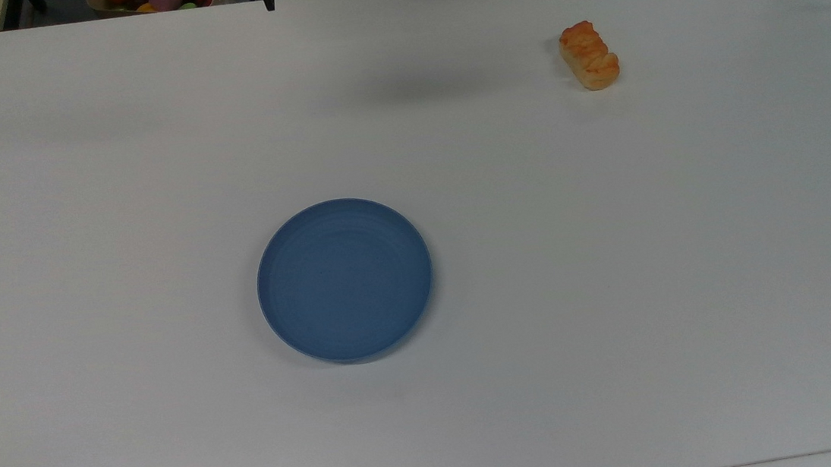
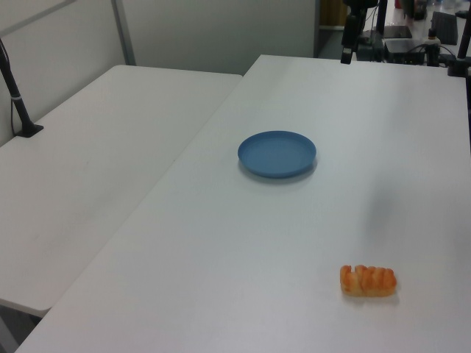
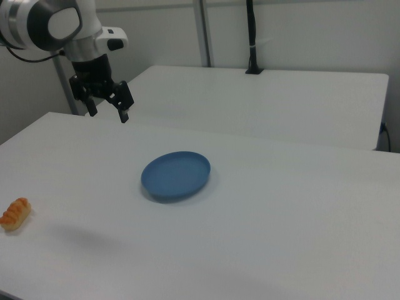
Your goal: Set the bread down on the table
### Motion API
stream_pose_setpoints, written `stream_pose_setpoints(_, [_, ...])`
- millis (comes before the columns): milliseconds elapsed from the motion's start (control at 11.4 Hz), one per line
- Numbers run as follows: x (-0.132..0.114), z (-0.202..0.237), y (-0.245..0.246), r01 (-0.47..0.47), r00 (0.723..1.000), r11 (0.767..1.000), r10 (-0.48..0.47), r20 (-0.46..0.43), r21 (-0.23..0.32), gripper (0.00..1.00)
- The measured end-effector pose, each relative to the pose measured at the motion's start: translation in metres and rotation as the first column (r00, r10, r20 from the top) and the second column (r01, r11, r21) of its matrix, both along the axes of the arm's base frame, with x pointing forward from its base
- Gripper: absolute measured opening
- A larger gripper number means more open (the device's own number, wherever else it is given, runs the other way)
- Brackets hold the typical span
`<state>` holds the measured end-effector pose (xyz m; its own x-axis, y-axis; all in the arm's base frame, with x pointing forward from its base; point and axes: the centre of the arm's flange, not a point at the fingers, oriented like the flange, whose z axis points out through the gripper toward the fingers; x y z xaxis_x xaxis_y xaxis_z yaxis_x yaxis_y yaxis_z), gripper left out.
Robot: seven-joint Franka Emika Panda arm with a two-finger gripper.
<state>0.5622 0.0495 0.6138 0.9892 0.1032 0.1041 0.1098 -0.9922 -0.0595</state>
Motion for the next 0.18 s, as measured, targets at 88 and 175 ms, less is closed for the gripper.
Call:
stream_pose_setpoints(88, [0.0000, 0.0000, 0.0000, 0.000, 1.000, 1.000, 0.000, 0.000, 0.000, 1.00])
stream_pose_setpoints(175, [0.0000, 0.0000, 0.0000, 0.000, 1.000, 1.000, 0.000, 0.000, 0.000, 1.00])
